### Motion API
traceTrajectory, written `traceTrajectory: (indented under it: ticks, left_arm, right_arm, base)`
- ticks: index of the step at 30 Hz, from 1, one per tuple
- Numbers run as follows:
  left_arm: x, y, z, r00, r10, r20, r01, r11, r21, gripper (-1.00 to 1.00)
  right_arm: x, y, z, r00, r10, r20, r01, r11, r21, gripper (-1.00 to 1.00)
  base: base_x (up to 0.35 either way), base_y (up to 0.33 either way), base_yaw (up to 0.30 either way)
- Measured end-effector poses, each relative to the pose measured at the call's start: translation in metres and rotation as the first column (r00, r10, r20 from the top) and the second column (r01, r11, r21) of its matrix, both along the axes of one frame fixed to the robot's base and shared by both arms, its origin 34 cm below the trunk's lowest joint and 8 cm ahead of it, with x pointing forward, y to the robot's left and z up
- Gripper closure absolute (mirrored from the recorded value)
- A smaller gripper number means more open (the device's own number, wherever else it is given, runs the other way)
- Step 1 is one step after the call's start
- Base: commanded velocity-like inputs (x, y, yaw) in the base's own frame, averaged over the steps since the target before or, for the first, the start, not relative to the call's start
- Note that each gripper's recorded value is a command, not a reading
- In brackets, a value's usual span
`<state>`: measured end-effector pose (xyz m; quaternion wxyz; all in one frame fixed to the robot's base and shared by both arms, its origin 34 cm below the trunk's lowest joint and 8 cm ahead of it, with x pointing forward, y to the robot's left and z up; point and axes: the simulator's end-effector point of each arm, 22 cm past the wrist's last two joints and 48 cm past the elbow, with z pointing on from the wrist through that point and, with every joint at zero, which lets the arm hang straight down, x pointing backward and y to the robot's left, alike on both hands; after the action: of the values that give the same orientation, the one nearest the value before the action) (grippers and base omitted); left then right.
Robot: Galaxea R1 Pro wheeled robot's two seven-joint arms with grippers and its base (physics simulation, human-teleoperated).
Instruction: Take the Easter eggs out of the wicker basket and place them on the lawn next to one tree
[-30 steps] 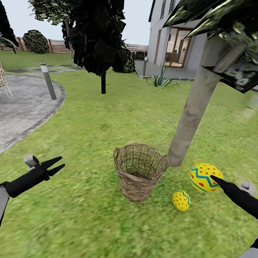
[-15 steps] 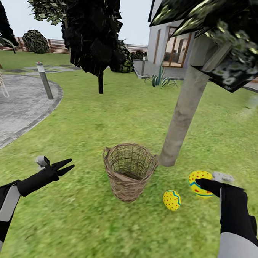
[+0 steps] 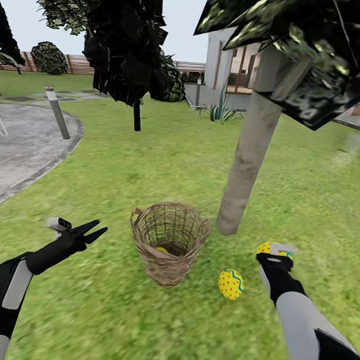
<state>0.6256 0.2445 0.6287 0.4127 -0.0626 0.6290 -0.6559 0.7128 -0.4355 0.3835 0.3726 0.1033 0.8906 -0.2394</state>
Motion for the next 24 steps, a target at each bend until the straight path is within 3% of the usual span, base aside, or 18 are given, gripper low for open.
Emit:
traceTrajectory:
  ticks: [5,10,14,19,24]
  left_arm:
    - [-0.001,-0.004,0.011,1.0,-0.004,0.031,0.003,1.0,0.007,-1.0]
    - [-0.002,-0.003,0.011,0.999,-0.003,0.033,0.002,1.0,0.008,-1.0]
    - [-0.003,-0.003,0.01,1.0,-0.002,0.031,0.002,1.0,0.009,-1.0]
    - [-0.007,-0.004,0.011,0.999,-0.022,0.046,0.023,1.0,-0.022,-1.0]
    - [-0.005,-0.004,-0.001,0.999,-0.023,0.026,0.023,0.999,-0.024,-1.0]
  right_arm:
    - [0.014,0.001,0.015,0.999,-0.004,0.034,0.005,1.0,-0.012,1.0]
    - [0.014,0.014,0.011,1.0,0.007,0.019,-0.007,1.0,-0.014,1.0]
    - [0.014,0.027,0.005,1.0,0.021,0.009,-0.021,1.0,0.001,1.0]
    - [0.012,0.03,-0.005,1.0,0.029,-0.006,-0.029,1.0,0.008,1.0]
    - [0.01,0.03,-0.018,0.999,0.031,-0.024,-0.03,0.999,0.009,1.0]
  base:
    - [0.089,-0.308,0.004]
    - [0.004,-0.282,0.248]
    - [0.0,-0.03,0.289]
    - [0.0,-0.001,0.284]
    - [0.0,0.0,0.043]
